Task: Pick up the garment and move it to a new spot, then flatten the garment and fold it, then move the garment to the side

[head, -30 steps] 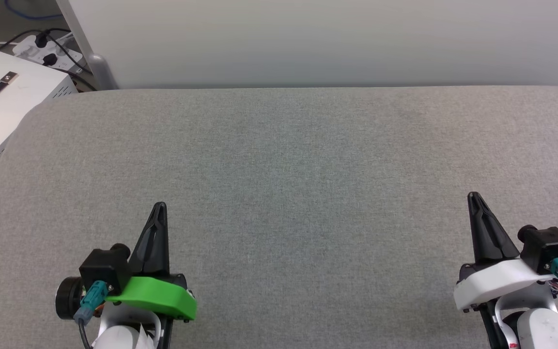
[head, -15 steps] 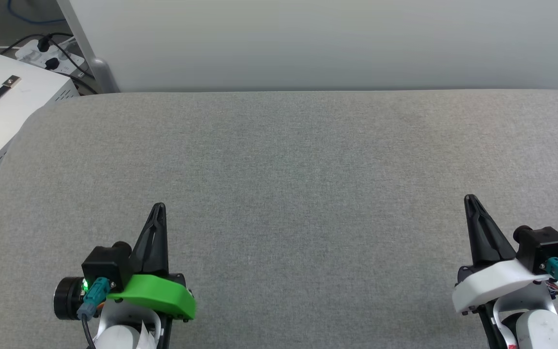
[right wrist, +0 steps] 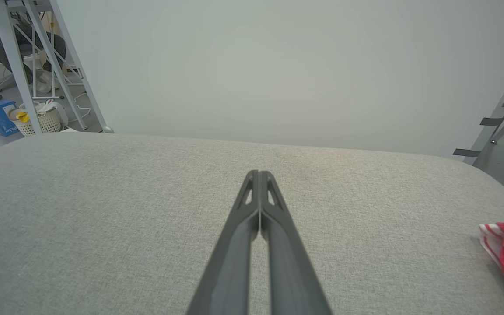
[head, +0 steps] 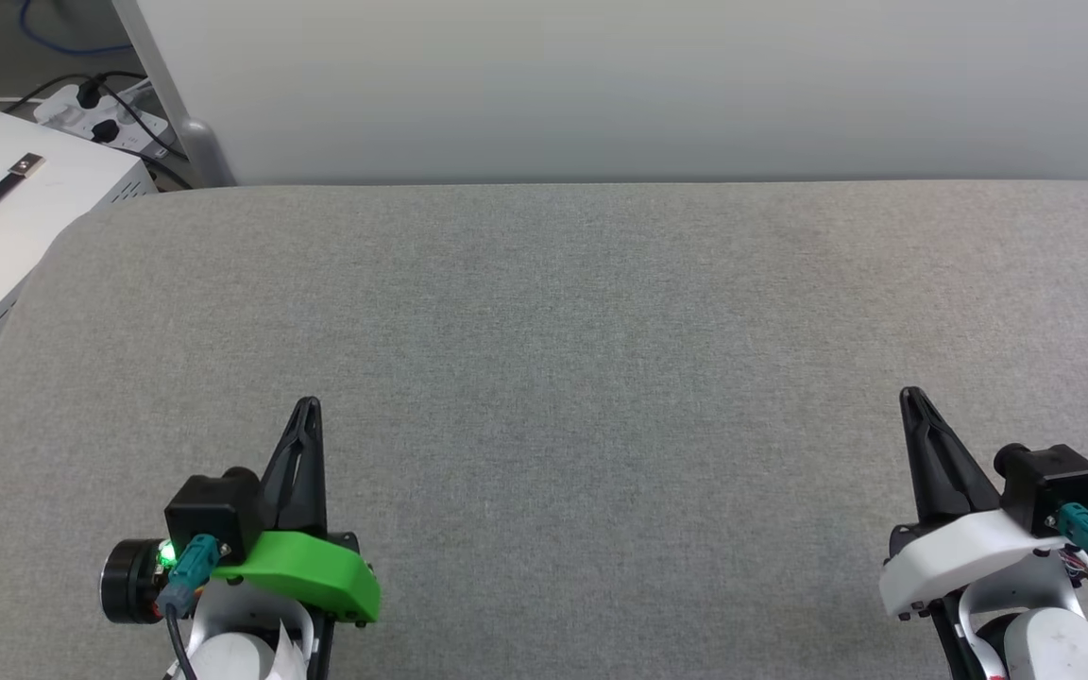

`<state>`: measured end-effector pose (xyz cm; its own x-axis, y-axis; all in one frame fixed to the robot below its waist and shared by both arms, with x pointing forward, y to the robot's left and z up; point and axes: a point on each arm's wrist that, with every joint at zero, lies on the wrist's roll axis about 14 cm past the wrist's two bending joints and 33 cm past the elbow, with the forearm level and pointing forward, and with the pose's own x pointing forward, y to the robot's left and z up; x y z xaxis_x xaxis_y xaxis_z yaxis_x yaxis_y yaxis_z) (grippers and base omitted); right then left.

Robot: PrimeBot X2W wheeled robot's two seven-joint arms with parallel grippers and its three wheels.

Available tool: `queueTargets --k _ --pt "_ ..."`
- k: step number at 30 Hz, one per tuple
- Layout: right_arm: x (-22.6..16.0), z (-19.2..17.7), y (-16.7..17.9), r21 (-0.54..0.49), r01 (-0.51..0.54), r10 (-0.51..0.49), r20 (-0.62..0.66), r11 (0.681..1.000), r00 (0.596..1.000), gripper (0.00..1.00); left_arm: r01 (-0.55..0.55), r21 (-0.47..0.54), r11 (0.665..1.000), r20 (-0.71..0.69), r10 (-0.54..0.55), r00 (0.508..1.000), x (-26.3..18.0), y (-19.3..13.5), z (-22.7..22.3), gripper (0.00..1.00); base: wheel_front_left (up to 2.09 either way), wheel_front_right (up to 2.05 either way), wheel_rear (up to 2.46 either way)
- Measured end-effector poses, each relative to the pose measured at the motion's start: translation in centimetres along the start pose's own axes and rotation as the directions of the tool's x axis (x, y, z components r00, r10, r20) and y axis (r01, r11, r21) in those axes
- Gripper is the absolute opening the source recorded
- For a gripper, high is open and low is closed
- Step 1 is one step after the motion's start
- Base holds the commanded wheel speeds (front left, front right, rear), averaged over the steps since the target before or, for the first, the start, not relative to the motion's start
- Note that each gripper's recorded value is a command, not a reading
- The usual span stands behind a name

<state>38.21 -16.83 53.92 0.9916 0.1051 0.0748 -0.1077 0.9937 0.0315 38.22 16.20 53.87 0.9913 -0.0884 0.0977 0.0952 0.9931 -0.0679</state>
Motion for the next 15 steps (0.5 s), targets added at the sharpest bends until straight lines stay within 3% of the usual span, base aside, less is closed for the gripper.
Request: queueTargets --k 15 --pt "-0.10 0.19 0.23 -0.018 -0.007 0.007 -0.008 1.000 1.000 0.00 -0.016 0.030 0.999 -0.011 0.016 1.000 -0.09 0.27 0.27 0.00 0.00 0.00 0.00"
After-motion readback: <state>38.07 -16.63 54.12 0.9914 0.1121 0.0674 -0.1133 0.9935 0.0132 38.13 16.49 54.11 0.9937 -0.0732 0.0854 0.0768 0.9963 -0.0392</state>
